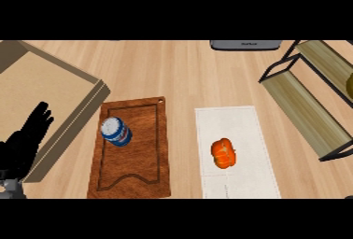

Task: Pick the lemon from the placemat and place it in the tiered shelf

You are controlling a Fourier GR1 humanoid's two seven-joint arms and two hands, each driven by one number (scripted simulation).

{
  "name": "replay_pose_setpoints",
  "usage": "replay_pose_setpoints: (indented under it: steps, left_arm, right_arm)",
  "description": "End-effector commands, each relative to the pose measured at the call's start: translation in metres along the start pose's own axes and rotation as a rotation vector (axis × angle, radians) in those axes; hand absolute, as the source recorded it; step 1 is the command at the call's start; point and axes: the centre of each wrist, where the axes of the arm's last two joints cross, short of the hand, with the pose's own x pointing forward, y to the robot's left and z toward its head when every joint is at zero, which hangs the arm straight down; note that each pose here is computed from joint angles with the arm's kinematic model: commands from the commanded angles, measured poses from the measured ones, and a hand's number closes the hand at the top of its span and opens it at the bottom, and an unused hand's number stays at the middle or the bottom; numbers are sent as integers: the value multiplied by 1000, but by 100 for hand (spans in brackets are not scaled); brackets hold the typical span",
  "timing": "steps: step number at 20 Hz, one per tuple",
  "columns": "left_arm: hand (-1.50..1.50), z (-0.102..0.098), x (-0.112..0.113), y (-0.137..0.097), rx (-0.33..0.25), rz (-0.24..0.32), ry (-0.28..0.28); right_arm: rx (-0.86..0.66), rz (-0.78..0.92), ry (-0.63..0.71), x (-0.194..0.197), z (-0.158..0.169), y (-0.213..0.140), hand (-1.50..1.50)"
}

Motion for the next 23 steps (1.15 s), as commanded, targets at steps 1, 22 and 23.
replay_pose_setpoints:
  steps: [1,22,23]
  left_arm:
    - [0,5,-12,-12,9,-1,59]
    - [0,28,-30,30,121,0,137]
    - [0,31,-34,16,99,5,132]
  right_arm:
    - [-12,-164,25,-12,15,-16,-150]
    - [-151,-163,13,-68,83,-192,-150]
    - [-163,-164,8,-65,84,-196,-150]
